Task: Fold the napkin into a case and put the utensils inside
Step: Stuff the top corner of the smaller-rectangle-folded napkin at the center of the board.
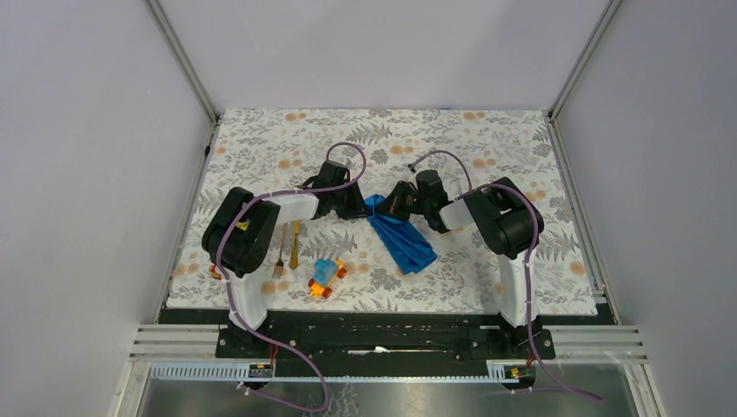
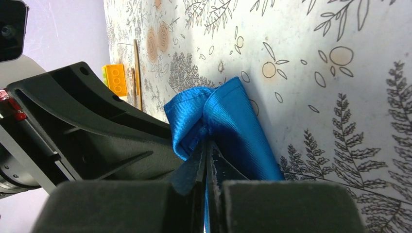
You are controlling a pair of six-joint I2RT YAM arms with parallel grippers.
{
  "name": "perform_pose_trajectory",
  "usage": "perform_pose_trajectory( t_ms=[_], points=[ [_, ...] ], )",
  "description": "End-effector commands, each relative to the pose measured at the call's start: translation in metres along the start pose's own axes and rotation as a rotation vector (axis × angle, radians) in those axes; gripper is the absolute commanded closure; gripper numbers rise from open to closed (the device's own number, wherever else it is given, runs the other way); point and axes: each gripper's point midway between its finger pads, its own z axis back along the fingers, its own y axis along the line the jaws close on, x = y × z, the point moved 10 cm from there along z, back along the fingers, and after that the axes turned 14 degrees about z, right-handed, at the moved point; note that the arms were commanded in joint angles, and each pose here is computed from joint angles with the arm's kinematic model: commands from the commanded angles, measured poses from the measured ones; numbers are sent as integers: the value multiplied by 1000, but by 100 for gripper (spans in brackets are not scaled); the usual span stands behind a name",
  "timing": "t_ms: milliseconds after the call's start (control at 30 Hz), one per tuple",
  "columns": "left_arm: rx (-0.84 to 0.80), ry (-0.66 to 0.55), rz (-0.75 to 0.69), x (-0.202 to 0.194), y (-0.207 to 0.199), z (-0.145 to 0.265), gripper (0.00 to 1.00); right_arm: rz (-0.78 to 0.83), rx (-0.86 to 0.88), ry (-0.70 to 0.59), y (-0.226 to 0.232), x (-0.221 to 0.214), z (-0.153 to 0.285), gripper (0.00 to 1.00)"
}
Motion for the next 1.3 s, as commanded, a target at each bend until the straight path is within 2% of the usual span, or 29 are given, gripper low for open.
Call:
perform_pose_trajectory(
  t_ms=[0,133,200,333,500,567,700,767,1067,1267],
  points=[
    [-2,-6,-11,-1,0,-12,76,32,42,-31,10,3,-13,100],
    [-4,-15,-15,-2,-2,-7,76,43,9,-63,4,10,-21,99],
    [-8,-20,-25,-3,-4,1,71,45,7,-58,4,12,-18,97],
    [-47,-42,-15,2,-6,21,67,53,8,-41,10,15,-5,87],
    [-49,-72,19,16,2,27,70,46,29,-38,14,14,7,85],
    [-46,-70,29,20,6,24,72,53,37,-40,16,14,10,86],
    [-26,-51,40,22,12,12,77,68,46,-37,19,16,10,98],
    [-21,-38,45,20,13,5,78,65,51,-34,17,16,5,100],
    [12,-8,-9,8,-4,-17,78,11,33,-32,-4,3,-37,100],
    [25,-39,-30,6,-4,2,69,19,2,-51,-8,3,-28,100]
  ],
)
